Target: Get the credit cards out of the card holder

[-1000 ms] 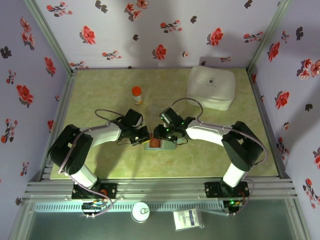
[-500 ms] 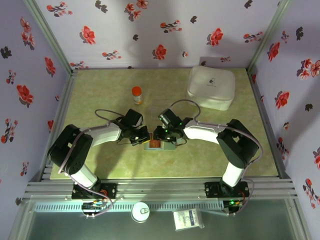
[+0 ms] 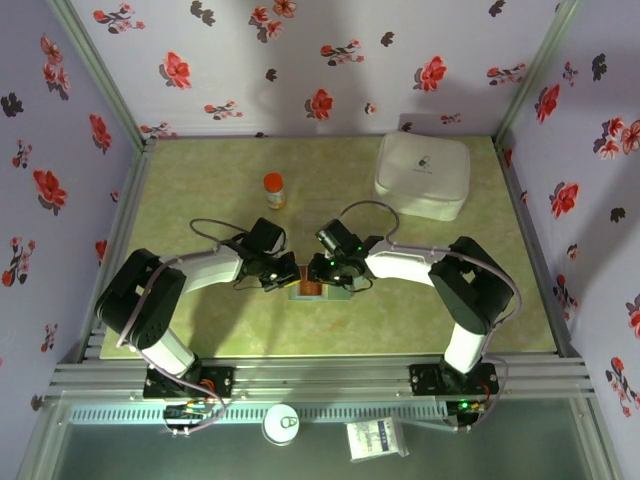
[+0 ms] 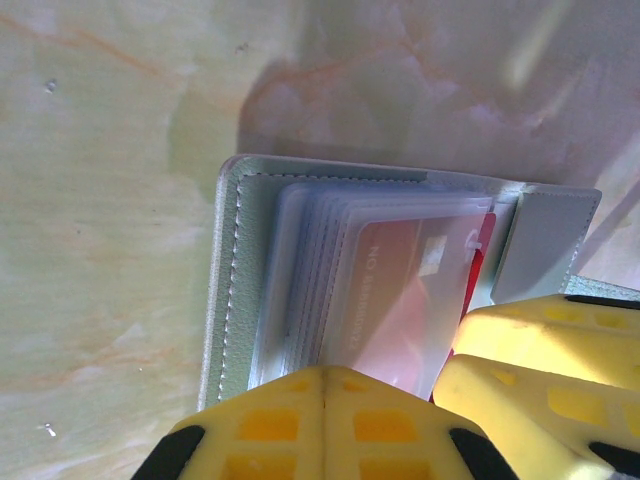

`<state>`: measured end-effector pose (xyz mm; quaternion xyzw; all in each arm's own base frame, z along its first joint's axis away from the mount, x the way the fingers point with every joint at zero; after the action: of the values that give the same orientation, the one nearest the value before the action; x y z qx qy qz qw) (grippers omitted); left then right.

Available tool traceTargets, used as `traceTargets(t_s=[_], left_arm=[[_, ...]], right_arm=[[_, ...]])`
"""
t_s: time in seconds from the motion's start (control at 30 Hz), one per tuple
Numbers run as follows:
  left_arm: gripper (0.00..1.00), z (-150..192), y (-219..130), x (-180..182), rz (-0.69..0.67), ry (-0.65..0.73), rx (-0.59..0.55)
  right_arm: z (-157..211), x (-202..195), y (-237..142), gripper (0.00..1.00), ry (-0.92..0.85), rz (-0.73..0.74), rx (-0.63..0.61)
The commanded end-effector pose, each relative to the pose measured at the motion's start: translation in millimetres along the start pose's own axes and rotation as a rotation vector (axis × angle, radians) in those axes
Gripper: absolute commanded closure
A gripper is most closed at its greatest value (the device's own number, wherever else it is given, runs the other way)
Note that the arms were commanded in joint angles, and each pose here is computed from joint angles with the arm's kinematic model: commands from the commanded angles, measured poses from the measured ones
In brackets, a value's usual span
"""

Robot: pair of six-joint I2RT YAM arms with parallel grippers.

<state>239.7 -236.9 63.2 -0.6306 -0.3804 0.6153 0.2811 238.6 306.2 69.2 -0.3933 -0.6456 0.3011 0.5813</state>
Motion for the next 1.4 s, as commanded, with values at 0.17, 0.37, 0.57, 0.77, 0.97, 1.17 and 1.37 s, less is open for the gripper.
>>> traceTargets(t_s=[0.17, 0.37, 0.57, 0.77, 0.97, 1.17, 1.37], left_arm=[[0.97, 5.2, -1.2, 9.3, -0.053, 0.004, 0.006], [0.96, 1.0, -6.6, 2.0, -0.037, 0.007, -0.009], [0.96, -4.0, -13.1, -9.9, -0.011, 0.029, -0.018], [0.97, -3.7, -10.8, -21.0, 0.010, 0.051, -0.004], [0.97, -2.2, -1.4, -22.8, -0.001, 0.064, 0.019], [0.98, -0.2, 3.0, -10.0, -0.063, 0.062, 0.024], [0.98, 2.4, 6.5, -4.8, -0.080, 0.059, 0.037]], right_arm=[[-2.4, -4.7, -15.1, 0.68, -0.015, 0.060, -0.026], [-5.6, -0.1, -28.5, 0.66, -0.026, 0.044, -0.062], [-5.0, -4.8, -36.8, 0.67, -0.007, 0.014, -0.083], [-5.0, -9.3, -39.8, 0.68, 0.028, -0.066, -0.097], [-4.2, -17.9, -35.0, 0.69, 0.061, -0.096, -0.088], [-2.9, -23.2, -27.7, 0.71, 0.086, -0.118, -0.070], [-2.6, -24.6, -20.4, 0.71, 0.099, -0.132, -0.052]])
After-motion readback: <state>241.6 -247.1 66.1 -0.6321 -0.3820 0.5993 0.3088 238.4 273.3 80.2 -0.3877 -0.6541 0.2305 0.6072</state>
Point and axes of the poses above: each hand's point on the last joint's axis, 136 mm out from that joint toward the fingers, its own y axis out along the fingers, its own x axis along the line the jaws close on, z = x × y, the point moved 4 cm from there along -y, back along the fingers, and after that the axes turned 4 degrees about y, right-handed, at the moved point
